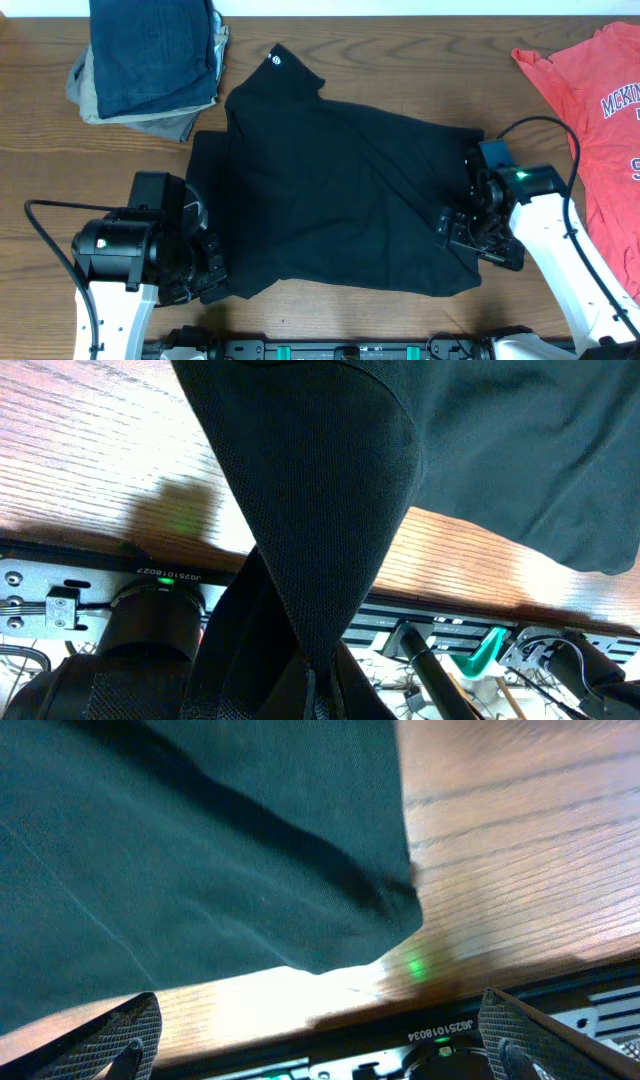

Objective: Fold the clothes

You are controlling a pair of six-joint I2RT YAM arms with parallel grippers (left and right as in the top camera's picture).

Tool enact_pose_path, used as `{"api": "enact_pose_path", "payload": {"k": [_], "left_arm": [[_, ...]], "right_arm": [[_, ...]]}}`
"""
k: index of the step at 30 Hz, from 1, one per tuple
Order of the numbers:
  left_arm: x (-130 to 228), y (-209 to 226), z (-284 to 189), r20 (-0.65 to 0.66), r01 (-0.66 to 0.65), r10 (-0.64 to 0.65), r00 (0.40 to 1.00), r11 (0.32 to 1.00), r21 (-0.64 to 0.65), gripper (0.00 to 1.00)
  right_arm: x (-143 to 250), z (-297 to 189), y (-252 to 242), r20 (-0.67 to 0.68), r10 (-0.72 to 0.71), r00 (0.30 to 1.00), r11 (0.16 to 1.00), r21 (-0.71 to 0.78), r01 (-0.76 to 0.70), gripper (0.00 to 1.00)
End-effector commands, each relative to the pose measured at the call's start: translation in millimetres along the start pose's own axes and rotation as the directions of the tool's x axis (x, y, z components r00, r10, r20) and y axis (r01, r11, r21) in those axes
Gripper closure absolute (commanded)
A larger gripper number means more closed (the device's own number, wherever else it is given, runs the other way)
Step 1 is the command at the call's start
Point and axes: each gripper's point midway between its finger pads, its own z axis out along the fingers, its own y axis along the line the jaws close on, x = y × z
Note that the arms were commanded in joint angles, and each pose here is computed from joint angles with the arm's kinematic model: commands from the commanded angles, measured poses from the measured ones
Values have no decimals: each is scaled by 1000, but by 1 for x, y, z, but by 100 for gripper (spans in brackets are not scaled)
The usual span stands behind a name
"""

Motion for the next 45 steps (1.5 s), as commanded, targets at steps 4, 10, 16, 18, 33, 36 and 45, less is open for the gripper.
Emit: {"api": "enact_pose_path", "payload": {"k": [4, 10, 16, 18, 33, 36, 45], "left_arm": [[-3, -1, -6, 30, -19, 19, 999, 1000, 2, 94], [-5, -2, -6, 35, -32, 32, 999, 999, 4, 94], [-8, -3, -6, 48, -37, 36, 998, 999, 9, 94], [-9, -4, -6, 54, -39, 38, 998, 999, 11, 94], [-24, -9, -2, 107, -55, 52, 993, 998, 31, 93], [-25, -9, -1, 110, -57, 53, 993, 998, 32, 93], [-28, -10, 0, 119, -60, 55, 991, 998, 35, 92]], "right_arm": [[10, 19, 12, -42, -40, 998, 997, -68, 37, 1], [-9, 30, 22, 42, -38, 998, 992, -117, 43, 1], [-75, 16, 44, 282, -4, 959, 969, -235, 73, 26], [-96, 11, 45, 336, 24, 942, 964, -258, 67, 33], [-235, 9, 30, 423, 0, 906, 984, -159, 74, 25], [-250, 21, 34, 409, -18, 912, 986, -142, 83, 25], [-277, 59, 41, 408, -18, 913, 987, -139, 81, 37]]}}
